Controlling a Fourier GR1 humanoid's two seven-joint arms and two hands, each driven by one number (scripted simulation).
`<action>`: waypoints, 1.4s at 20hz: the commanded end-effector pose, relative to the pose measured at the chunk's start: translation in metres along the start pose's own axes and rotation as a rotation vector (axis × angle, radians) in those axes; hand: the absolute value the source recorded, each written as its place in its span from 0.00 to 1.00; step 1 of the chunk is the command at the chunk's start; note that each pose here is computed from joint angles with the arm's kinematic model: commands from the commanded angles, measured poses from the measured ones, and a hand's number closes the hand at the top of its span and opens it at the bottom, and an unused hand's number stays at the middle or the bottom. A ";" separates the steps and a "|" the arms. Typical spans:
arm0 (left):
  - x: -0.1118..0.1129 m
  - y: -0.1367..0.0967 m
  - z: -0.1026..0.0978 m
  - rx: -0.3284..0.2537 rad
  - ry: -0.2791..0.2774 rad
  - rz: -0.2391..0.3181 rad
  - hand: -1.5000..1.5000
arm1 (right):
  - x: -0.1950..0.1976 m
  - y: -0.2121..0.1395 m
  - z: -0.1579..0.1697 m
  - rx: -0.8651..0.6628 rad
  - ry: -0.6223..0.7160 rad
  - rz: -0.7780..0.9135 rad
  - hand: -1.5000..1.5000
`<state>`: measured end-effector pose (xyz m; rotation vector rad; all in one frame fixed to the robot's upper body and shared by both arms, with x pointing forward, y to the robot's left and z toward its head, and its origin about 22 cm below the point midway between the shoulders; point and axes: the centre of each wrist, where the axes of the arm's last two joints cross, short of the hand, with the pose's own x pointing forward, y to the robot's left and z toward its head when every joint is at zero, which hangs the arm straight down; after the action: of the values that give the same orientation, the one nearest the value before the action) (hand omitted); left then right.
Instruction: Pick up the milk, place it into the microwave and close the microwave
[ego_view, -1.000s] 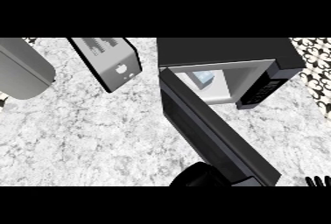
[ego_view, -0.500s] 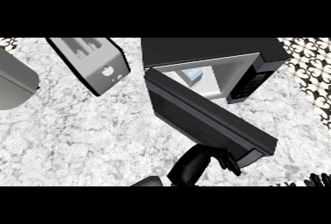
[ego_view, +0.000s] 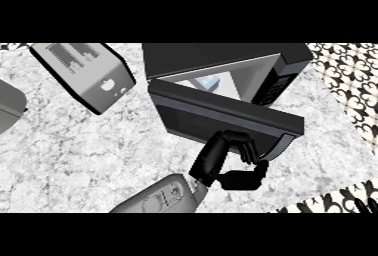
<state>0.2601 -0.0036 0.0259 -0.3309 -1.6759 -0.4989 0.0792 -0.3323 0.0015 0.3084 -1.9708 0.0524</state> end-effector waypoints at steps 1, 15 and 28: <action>0.015 0.012 -0.022 0.068 -0.035 0.050 1.00 | 0.006 0.004 -0.006 0.081 -0.040 -0.069 0.00; 0.026 0.041 -0.066 0.176 -0.064 0.079 1.00 | 0.029 0.004 -0.023 0.131 -0.050 -0.101 0.00; 0.025 0.058 -0.085 0.234 -0.083 0.092 1.00 | 0.048 0.005 -0.038 0.196 -0.085 -0.110 0.00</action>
<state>0.3463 0.0000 0.0642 -0.2660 -1.7678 -0.2372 0.0913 -0.3278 0.0557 0.5238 -1.9986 0.1377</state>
